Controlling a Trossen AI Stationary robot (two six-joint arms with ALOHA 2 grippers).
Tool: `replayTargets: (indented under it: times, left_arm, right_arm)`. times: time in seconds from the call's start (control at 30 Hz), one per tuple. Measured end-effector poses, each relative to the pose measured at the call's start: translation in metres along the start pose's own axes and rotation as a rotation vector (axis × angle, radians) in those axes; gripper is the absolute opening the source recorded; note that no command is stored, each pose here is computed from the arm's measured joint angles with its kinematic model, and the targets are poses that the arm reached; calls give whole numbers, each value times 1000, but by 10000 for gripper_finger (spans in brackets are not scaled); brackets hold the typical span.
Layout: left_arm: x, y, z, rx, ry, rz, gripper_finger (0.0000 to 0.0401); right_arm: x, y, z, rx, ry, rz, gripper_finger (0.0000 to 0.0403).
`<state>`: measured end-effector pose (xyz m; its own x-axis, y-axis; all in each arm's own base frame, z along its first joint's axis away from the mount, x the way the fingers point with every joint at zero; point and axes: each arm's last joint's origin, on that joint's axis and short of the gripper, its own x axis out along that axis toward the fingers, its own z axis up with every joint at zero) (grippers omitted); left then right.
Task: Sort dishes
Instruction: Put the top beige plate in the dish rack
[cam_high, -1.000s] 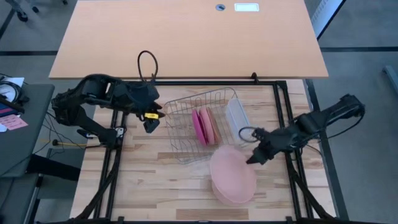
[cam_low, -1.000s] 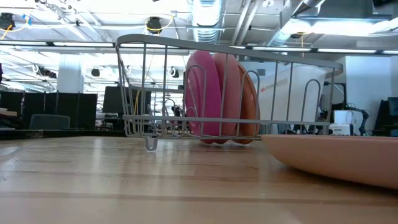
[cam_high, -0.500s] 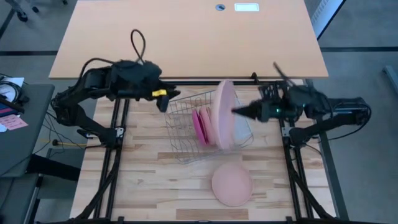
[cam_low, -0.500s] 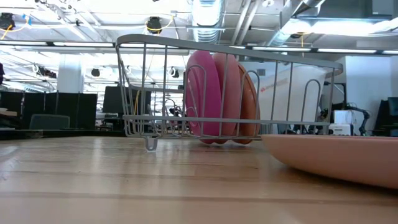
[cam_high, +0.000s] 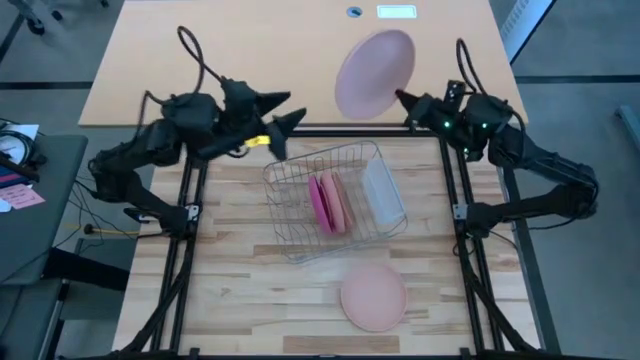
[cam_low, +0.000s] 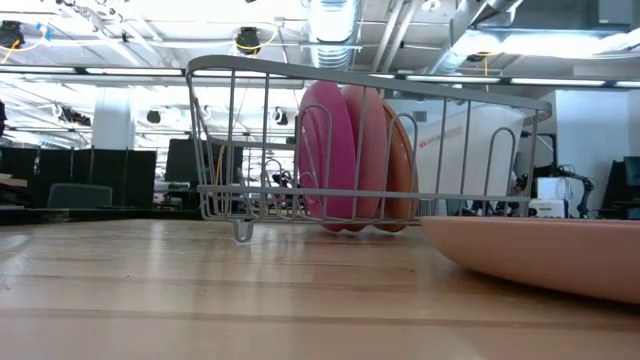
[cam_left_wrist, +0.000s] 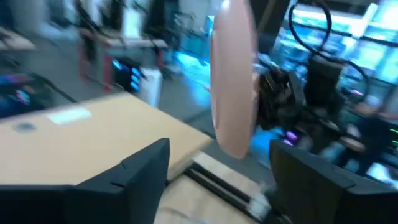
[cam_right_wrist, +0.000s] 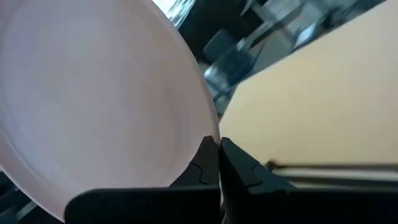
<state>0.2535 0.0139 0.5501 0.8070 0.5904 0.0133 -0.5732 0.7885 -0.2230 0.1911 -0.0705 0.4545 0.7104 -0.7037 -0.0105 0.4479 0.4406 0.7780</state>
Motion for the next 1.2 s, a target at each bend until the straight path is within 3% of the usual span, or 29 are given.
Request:
replayTargets:
  times: [0.13, 0.27, 0.57, 0.73, 0.9, 1.07, 1.2]
  left_arm:
    - [15, -14, -8, 50, -64, 161, 280]
    - [32, -35, -19, 105, -107, 154, 275]
    - [56, -44, -44, 240, -74, 448, 270]
    - [59, -42, -42, 237, -78, 389, 269]
    - [63, -38, -42, 240, -76, 401, 266]
    - [71, -32, -44, 254, -70, 427, 229]
    - [75, -32, -46, 268, -64, 366, 187]
  right_arm:
    - [5, -5, -3, -34, -41, -81, 0]
    - [13, -11, -11, -50, -59, -180, 0]
    - [15, -6, -24, -73, -17, -166, 0]
    - [12, -3, -28, -117, -15, -165, 0]
    - [11, -2, -28, -118, -15, -164, 0]
    - [11, -2, -28, -129, -14, -165, 0]
    - [11, -3, -28, -133, -15, -167, 0]
